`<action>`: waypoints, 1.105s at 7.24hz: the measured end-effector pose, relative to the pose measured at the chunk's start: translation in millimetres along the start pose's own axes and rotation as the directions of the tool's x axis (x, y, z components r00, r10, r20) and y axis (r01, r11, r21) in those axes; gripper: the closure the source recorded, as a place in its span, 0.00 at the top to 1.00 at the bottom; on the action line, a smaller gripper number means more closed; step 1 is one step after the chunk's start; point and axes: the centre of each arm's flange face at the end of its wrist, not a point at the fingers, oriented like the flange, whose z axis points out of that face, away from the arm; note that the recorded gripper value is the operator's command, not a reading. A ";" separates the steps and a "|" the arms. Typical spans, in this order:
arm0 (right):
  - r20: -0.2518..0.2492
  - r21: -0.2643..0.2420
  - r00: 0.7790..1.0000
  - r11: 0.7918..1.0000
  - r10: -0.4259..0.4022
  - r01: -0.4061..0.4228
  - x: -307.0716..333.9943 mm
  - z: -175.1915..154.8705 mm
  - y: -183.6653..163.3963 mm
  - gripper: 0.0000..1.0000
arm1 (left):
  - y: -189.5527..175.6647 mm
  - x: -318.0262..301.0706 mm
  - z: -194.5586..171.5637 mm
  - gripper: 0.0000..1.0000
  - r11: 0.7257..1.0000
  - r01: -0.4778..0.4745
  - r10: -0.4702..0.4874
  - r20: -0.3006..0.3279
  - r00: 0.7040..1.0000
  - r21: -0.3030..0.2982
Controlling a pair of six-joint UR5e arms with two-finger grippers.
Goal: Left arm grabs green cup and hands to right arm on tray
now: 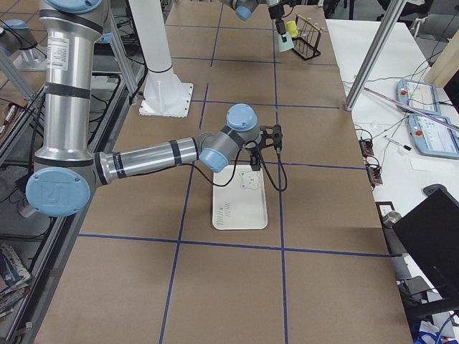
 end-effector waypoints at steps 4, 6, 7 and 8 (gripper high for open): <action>0.389 -0.004 0.909 0.987 0.148 -0.160 -116.8 39.8 53.9 1.00 | 77.3 9.8 3.5 0.36 0.976 0.188 -0.210 -0.261 0.942 -0.105; 0.577 -0.043 0.796 0.980 0.182 -0.193 -173.4 73.9 109.4 1.00 | 124.0 28.5 10.6 0.36 0.956 0.239 -0.288 -0.378 0.880 -0.173; 0.654 -0.095 0.726 0.976 0.210 -0.197 -203.5 80.7 127.6 1.00 | 149.0 36.0 12.4 0.36 0.944 0.236 -0.317 -0.435 0.843 -0.231; 0.712 -0.151 0.660 0.971 0.239 -0.188 -229.4 82.9 140.7 1.00 | 178.2 42.5 14.8 0.36 0.933 0.204 -0.332 -0.490 0.806 -0.296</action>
